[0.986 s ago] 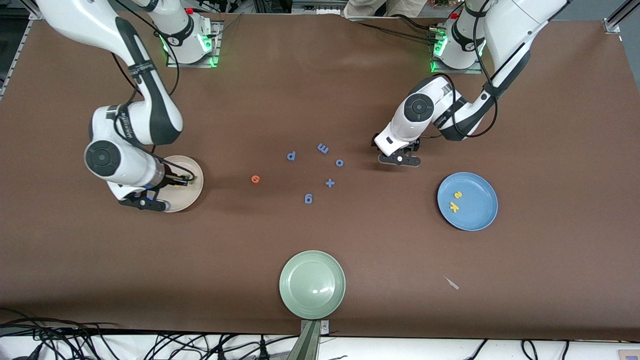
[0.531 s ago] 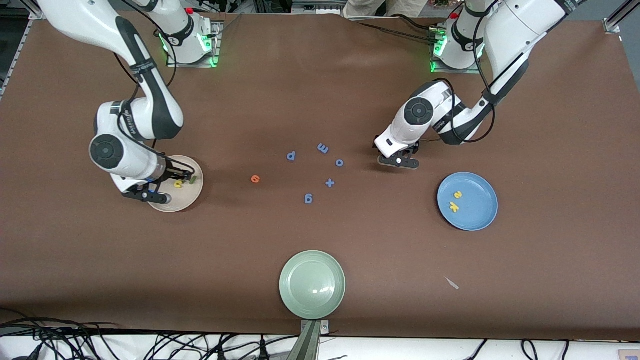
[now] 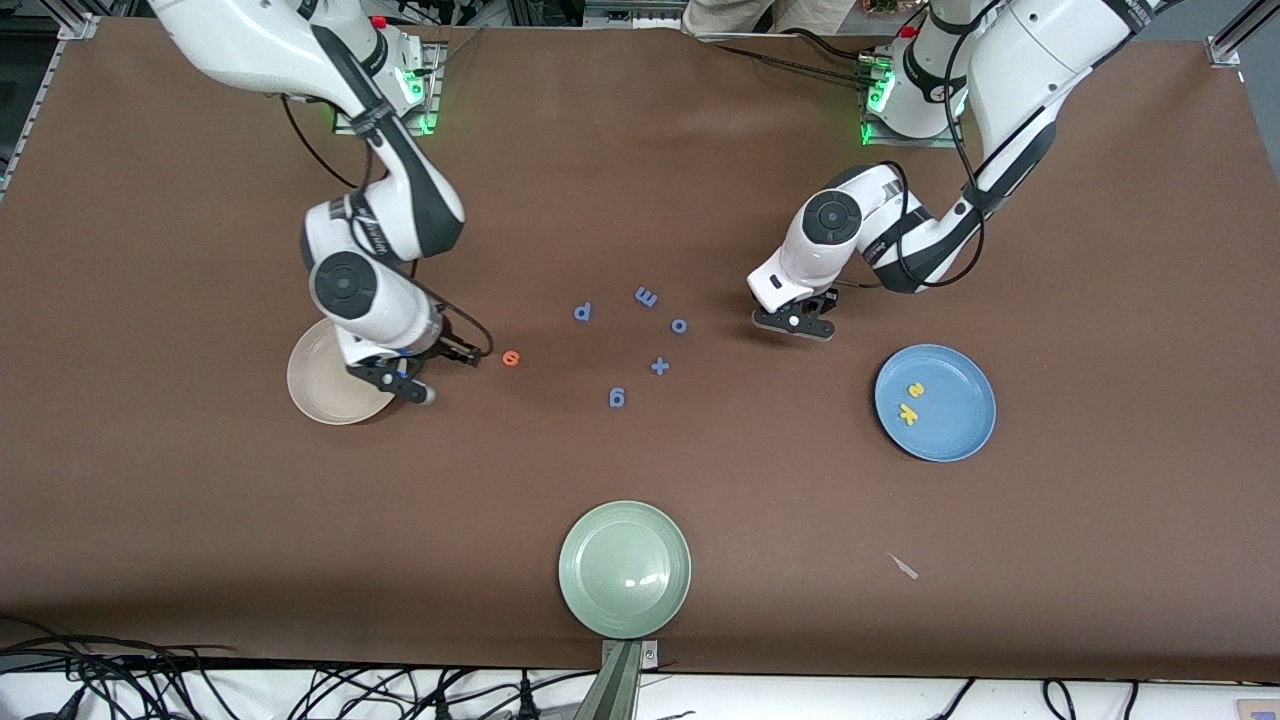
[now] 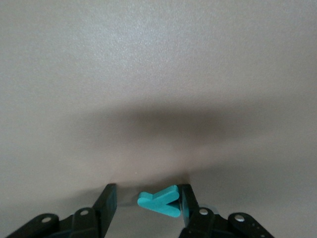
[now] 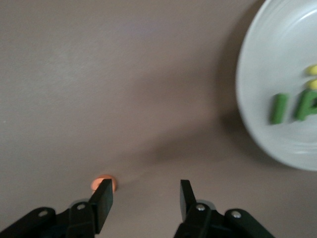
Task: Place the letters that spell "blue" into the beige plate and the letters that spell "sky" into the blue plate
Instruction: 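Grasp the teal y with the left gripper while the right gripper grasps the e, then drop the y on the blue plate while the right gripper drops the e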
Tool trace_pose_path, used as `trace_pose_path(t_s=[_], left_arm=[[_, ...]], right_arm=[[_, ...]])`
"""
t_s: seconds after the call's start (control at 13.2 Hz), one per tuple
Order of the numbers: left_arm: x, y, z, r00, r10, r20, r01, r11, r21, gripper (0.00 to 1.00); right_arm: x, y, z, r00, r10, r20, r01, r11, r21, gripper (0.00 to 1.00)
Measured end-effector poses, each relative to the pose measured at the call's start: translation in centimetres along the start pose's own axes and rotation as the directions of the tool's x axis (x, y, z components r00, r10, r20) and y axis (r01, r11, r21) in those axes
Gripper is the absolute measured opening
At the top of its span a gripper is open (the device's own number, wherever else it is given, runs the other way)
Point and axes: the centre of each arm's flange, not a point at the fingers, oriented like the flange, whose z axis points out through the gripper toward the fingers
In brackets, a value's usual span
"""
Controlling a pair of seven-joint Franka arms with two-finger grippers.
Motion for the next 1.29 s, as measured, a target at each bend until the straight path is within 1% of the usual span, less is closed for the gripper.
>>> trace_pose_path(t_s=[0.15, 0.23, 0.46, 0.61, 0.68, 0.83, 0.91, 0.99, 1.06, 1.14, 1.21, 1.29], left_arm=[[0.2, 0.1, -0.3, 1.000, 0.001, -0.007, -0.001, 1.000, -0.002, 0.43], [0.2, 0.2, -0.4, 1.000, 0.002, -0.008, -0.002, 1.000, -0.003, 0.36], [0.3, 0.2, -0.4, 1.000, 0.002, -0.011, -0.002, 1.000, -0.002, 0.36], [0.7, -0.1, -1.1, 1.000, 0.005, -0.023, -0.005, 1.000, 0.014, 0.36], [1.1, -0.5, -1.9, 1.000, 0.004, -0.026, -0.003, 0.999, 0.037, 0.36], [2.3, -1.7, -4.1, 1.000, 0.016, -0.014, -0.014, 0.993, 0.113, 0.36], [3.1, -2.5, -5.3, 1.000, 0.028, 0.000, -0.027, 0.988, 0.154, 0.36], [3.9, -3.4, -6.5, 0.999, 0.042, 0.017, -0.045, 0.981, 0.187, 0.36], [4.7, -4.6, -7.7, 0.998, 0.057, 0.037, -0.064, 0.975, 0.214, 0.36], [5.5, -6.0, -8.8, 0.996, 0.073, 0.058, -0.085, 0.969, 0.232, 0.36], [6.4, -7.6, -9.8, 0.992, 0.093, 0.080, -0.110, 0.963, 0.244, 0.36], [7.1, -9.2, -10.8, 0.988, 0.115, 0.102, -0.137, 0.958, 0.251, 0.36]], right_arm=[[-1.6, -2.1, 2.3, 0.999, 0.037, -0.013, -0.037, 0.999, 0.028, 0.63], [-2.1, -2.6, 3.2, 0.999, 0.046, -0.012, -0.046, 0.998, 0.032, 0.63], [-2.5, -3.2, 4.5, 0.998, 0.056, -0.012, -0.056, 0.998, 0.042, 0.64], [-2.6, -3.3, 4.8, 0.999, 0.053, -0.011, -0.053, 0.998, 0.039, 0.64], [-2.6, -3.3, 4.9, 0.999, 0.052, -0.011, -0.051, 0.998, 0.037, 0.63], [-2.7, -3.2, 5.4, 0.999, 0.044, -0.012, -0.043, 0.999, 0.029, 0.60], [-2.7, -3.1, 5.6, 0.999, 0.038, -0.013, -0.038, 0.999, 0.022, 0.54], [-2.7, -3.1, 5.8, 0.999, 0.034, -0.015, -0.033, 0.999, 0.020, 0.53], [-2.7, -3.2, 5.6, 0.999, 0.030, -0.018, -0.029, 0.999, 0.021, 0.46], [-2.7, -3.2, 5.6, 0.999, 0.029, -0.020, -0.028, 0.999, 0.021, 0.39], [-2.8, -3.2, 5.6, 0.999, 0.026, -0.021, -0.026, 0.999, 0.020, 0.39], [-2.8, -3.3, 5.5, 0.999, 0.022, -0.025, -0.022, 1.000, 0.020, 0.30]])
